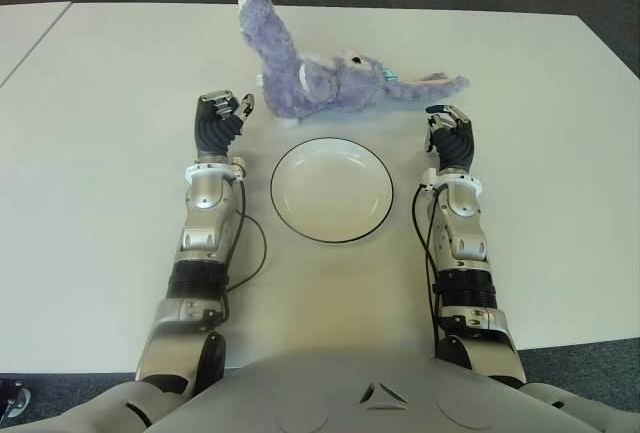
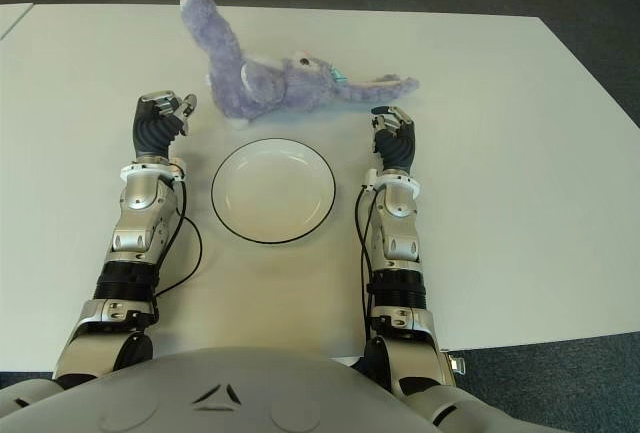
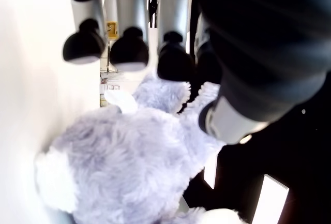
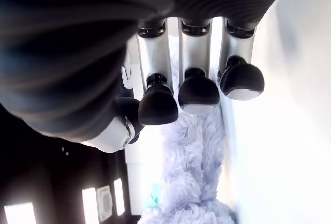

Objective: Put the doll into the plate.

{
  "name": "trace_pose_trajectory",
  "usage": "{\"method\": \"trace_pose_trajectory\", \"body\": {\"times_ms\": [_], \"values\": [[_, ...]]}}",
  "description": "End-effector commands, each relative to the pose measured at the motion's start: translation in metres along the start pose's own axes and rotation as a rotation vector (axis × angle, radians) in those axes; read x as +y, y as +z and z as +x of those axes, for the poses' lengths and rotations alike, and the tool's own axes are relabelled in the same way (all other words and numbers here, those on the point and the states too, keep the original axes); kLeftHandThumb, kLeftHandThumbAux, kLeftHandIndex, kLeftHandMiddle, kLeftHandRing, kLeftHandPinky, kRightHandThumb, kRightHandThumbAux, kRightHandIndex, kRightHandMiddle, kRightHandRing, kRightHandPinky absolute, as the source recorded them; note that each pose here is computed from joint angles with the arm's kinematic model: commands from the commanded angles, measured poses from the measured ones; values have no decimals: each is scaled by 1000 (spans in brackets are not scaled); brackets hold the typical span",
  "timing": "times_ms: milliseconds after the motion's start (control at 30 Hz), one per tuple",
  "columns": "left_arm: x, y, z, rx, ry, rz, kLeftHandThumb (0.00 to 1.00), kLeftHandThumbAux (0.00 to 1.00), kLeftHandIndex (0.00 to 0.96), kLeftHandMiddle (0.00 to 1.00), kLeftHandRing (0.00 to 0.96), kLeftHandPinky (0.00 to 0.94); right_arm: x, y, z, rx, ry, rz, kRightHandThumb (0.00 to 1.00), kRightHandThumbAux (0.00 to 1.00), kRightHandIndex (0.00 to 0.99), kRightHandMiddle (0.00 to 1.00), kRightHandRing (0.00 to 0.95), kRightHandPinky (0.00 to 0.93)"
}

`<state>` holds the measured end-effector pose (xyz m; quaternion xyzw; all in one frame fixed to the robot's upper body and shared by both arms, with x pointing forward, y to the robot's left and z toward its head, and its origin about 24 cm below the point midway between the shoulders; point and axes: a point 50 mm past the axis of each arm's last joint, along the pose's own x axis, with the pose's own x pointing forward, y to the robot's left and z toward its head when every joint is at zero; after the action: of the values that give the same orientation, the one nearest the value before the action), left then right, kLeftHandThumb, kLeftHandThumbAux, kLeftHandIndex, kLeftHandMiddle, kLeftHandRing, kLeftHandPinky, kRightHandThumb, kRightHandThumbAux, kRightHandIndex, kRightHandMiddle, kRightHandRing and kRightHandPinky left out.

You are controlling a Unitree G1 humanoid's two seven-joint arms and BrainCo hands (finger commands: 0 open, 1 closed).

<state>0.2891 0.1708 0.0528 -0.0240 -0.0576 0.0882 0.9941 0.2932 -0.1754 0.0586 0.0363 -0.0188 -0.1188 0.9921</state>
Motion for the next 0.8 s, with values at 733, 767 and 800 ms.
{"method": "trace_pose_trajectory", "body": {"times_ms": [733, 767, 800], "values": [[6, -51, -34, 228, 25, -1, 390, 784, 772, 839, 847, 823, -3, -35, -14, 156, -81, -20, 710, 714, 442, 835, 829, 816], [6, -51, -35, 228, 23, -2, 392, 783, 771, 839, 847, 822, -4, -35, -14, 156, -83, -21, 710, 714, 442, 835, 830, 819], [6, -51, -35, 229, 22, -2, 393, 782, 771, 838, 846, 820, -4, -35, -14, 156, -85, -22, 710, 714, 442, 835, 830, 820]]}}
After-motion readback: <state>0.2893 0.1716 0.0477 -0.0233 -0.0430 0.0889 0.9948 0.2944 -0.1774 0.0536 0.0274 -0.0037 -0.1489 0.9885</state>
